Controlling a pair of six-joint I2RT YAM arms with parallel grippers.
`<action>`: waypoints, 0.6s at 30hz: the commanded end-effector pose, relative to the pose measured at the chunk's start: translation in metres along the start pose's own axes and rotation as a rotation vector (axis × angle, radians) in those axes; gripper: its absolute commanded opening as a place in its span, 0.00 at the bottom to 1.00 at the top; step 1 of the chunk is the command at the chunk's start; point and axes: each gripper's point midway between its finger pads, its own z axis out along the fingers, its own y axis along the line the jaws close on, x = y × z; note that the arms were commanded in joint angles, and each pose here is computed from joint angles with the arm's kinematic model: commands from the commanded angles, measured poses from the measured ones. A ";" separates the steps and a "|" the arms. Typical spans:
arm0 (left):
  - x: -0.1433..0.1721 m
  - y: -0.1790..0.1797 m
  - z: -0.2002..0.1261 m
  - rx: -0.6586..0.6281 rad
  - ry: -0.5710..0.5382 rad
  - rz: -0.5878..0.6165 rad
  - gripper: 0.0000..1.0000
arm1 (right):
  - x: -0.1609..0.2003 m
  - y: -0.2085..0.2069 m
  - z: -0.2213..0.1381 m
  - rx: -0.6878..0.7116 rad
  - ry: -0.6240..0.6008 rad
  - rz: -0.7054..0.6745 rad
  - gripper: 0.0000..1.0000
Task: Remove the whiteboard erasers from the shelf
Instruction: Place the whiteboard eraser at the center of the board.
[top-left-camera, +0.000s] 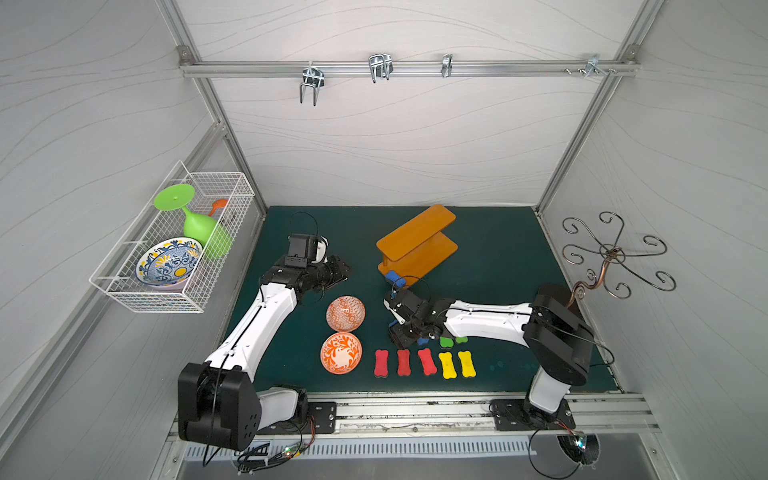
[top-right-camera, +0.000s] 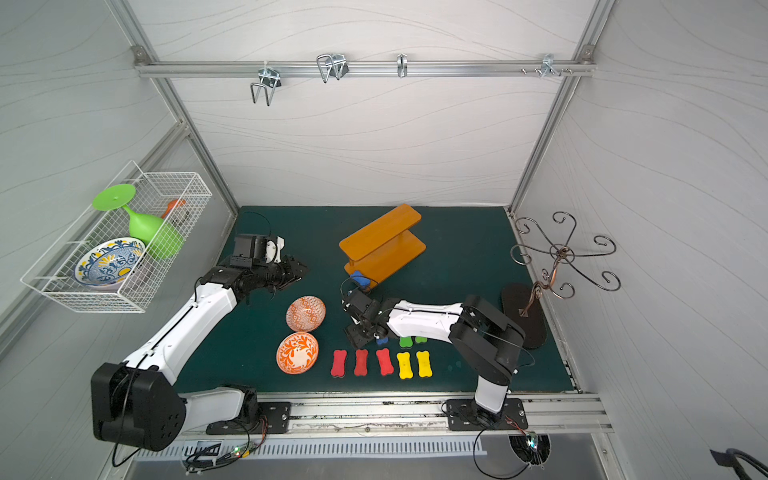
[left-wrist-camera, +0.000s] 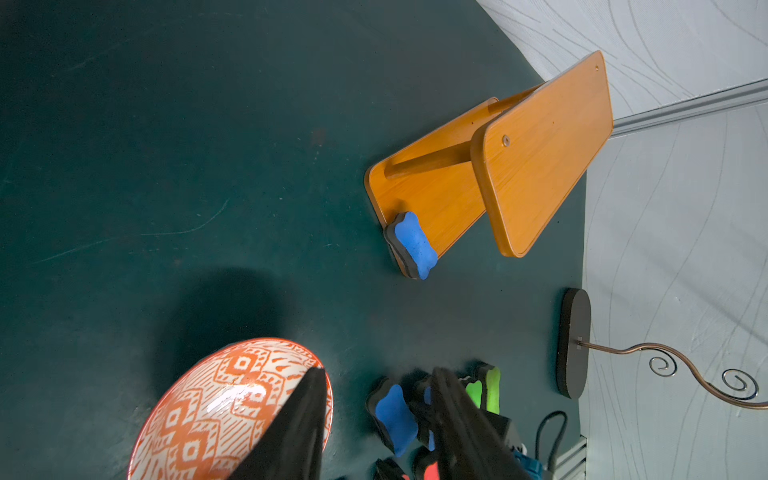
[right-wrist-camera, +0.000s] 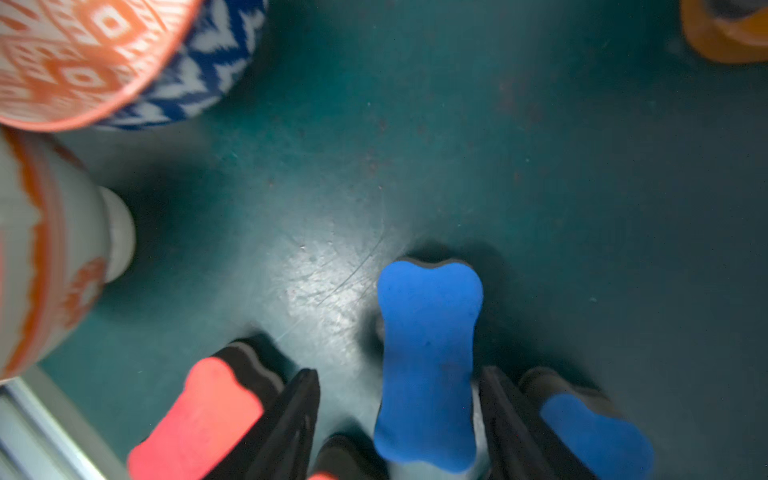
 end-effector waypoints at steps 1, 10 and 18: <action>-0.011 -0.005 0.000 0.021 -0.030 0.017 0.45 | -0.002 0.001 0.007 0.020 0.008 -0.039 0.66; -0.013 -0.005 0.002 0.027 -0.025 0.009 0.45 | -0.004 -0.007 0.018 0.062 0.036 -0.008 0.51; -0.013 -0.004 0.001 0.032 -0.027 0.004 0.45 | 0.000 -0.025 0.014 0.155 0.075 0.168 0.29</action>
